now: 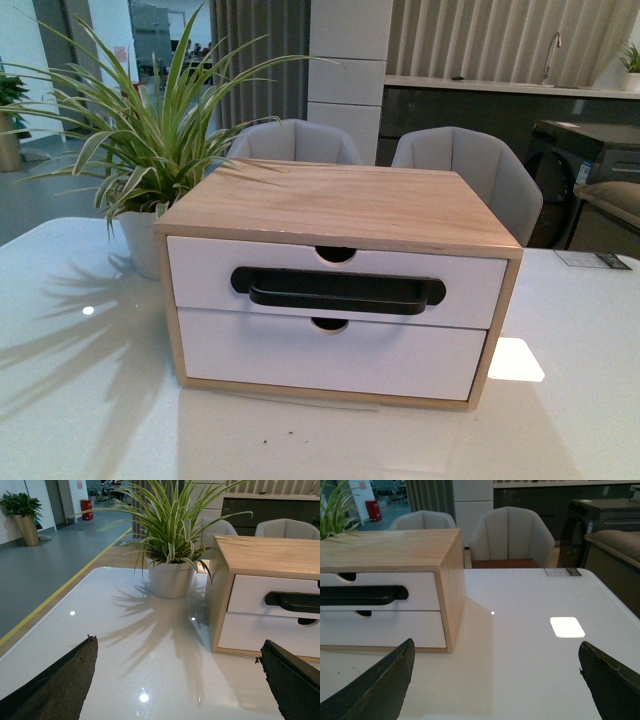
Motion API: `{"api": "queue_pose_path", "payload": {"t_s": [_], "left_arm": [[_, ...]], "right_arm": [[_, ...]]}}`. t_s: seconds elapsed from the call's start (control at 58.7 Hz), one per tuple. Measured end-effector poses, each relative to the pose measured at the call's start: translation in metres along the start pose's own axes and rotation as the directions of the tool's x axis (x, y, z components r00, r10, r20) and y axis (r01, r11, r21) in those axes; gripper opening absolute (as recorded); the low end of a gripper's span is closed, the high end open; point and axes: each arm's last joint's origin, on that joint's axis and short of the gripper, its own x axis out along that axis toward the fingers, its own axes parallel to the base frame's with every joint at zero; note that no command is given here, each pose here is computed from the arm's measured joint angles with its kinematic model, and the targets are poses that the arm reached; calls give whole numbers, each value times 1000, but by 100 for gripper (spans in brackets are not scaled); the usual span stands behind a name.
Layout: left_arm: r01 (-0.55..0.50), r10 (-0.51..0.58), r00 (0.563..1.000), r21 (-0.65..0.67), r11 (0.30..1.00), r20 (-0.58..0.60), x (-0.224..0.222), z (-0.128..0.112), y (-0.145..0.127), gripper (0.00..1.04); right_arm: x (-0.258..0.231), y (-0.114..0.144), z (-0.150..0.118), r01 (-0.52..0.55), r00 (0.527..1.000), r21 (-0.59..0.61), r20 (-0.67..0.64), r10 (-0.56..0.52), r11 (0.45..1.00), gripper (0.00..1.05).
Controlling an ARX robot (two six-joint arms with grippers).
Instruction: Pull drawer
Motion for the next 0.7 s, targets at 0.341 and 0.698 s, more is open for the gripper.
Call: {"api": "queue_pose_path", "payload": {"t_s": [0.341, 0.698], "left_arm": [[0, 0, 1000, 0, 1000, 0, 0, 0, 0, 97], [0, 0, 1000, 0, 1000, 0, 0, 0, 0, 97]], "right_arm": [[0, 0, 0, 0, 1000, 0, 0, 0, 1000, 96], [0, 0, 0, 0, 1000, 0, 0, 0, 1000, 96]]}}
